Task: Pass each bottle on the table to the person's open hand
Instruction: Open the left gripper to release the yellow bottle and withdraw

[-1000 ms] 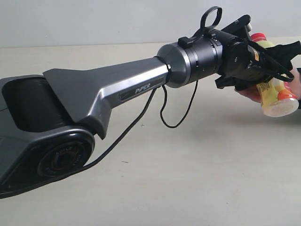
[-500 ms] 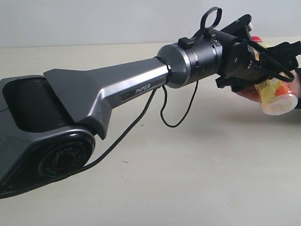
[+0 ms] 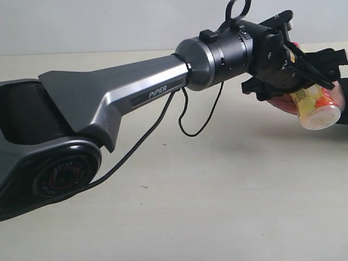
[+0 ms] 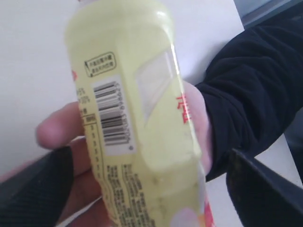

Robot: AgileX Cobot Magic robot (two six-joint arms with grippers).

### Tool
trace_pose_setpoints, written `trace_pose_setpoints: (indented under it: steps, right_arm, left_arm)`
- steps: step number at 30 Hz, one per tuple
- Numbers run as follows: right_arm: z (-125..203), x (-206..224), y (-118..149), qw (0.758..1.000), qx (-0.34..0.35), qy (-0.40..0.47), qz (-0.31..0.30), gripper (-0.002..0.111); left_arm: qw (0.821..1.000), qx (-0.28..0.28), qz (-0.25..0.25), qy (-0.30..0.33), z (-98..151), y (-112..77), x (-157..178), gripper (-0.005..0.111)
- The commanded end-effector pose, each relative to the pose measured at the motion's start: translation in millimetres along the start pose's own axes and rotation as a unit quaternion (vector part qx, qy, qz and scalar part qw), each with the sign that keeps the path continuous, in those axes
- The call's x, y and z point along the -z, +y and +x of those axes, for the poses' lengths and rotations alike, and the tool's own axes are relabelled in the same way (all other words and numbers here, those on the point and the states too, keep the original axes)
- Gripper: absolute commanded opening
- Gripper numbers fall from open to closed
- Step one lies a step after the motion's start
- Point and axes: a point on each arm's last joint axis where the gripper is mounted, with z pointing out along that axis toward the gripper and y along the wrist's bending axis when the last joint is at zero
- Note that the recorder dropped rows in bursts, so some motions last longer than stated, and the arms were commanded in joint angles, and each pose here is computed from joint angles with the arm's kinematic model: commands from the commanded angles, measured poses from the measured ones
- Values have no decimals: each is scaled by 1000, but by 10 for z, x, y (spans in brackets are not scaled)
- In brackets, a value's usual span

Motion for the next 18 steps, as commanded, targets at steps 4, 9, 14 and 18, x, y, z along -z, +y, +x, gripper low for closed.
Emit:
trace_pose_setpoints:
  steps: [4, 9, 14, 18]
  right_arm:
    - [7, 0, 0, 1000, 1, -4, -1, 0]
    - [7, 0, 0, 1000, 2, -4, -1, 0]
    - [7, 0, 0, 1000, 2, -4, -1, 0]
    - [7, 0, 0, 1000, 2, -4, -1, 0]
  left_arm:
    - [999, -35, -19, 17, -71, 22, 106, 84]
    - [997, -79, -11, 13, -144, -85, 256, 84]
    - [987, -155, 16, 30, -214, -278, 532, 74]
    - [967, -242, 30, 75, -180, -356, 699, 29]
